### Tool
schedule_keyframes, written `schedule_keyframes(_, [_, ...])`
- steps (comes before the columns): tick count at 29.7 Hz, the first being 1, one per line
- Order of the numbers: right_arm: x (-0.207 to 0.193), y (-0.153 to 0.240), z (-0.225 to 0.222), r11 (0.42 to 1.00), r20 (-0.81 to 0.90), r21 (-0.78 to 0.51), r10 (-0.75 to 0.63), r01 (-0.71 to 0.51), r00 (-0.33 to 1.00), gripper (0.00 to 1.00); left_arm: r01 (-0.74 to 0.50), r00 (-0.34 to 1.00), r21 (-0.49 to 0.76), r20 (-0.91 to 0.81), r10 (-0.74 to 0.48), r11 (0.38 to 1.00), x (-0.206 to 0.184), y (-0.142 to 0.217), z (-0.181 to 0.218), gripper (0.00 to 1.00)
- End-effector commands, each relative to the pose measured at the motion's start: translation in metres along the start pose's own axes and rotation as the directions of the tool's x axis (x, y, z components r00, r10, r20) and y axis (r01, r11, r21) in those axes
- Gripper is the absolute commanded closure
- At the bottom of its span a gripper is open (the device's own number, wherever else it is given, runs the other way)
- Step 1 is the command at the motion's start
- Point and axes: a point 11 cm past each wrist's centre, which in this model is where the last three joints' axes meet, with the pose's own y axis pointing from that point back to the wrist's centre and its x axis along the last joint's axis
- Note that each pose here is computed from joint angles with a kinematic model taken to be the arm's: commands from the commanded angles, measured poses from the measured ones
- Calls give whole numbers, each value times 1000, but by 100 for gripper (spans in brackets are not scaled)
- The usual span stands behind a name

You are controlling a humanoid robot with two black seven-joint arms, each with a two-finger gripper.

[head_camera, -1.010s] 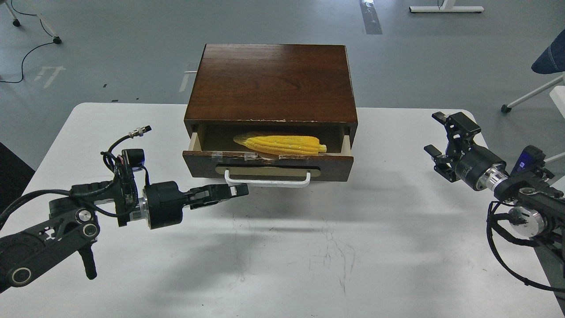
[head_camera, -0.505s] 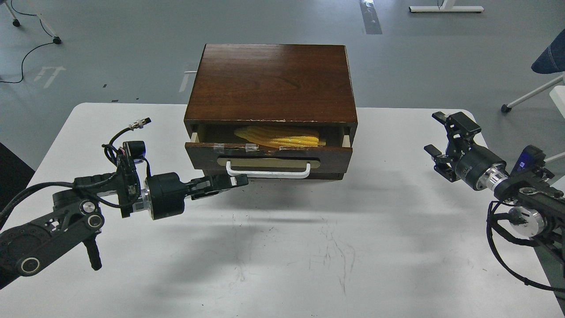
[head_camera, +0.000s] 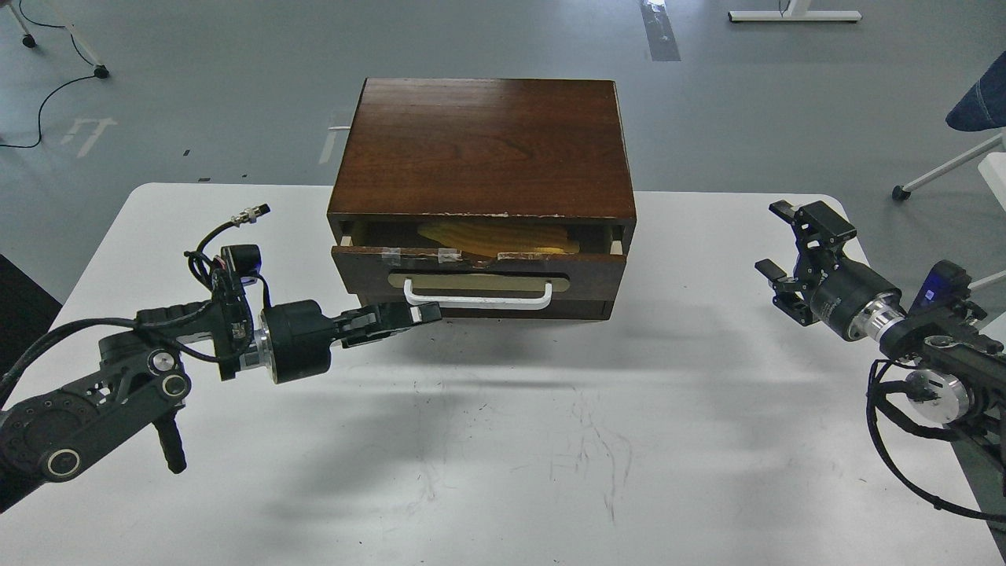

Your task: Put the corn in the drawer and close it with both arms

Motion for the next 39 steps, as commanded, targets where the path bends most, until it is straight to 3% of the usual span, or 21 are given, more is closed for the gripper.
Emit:
schedule_keyframes(1, [0,0,0,1000,1,1,1,-1,1000,0,-5,1000,0,0,5,1000,2,-2,0,100])
schedule_keyframes(39, [2,3,5,1000,-1,-8,23,-23,1000,0,-19,1000,21,-2,19,1000,26,-16,-7,100])
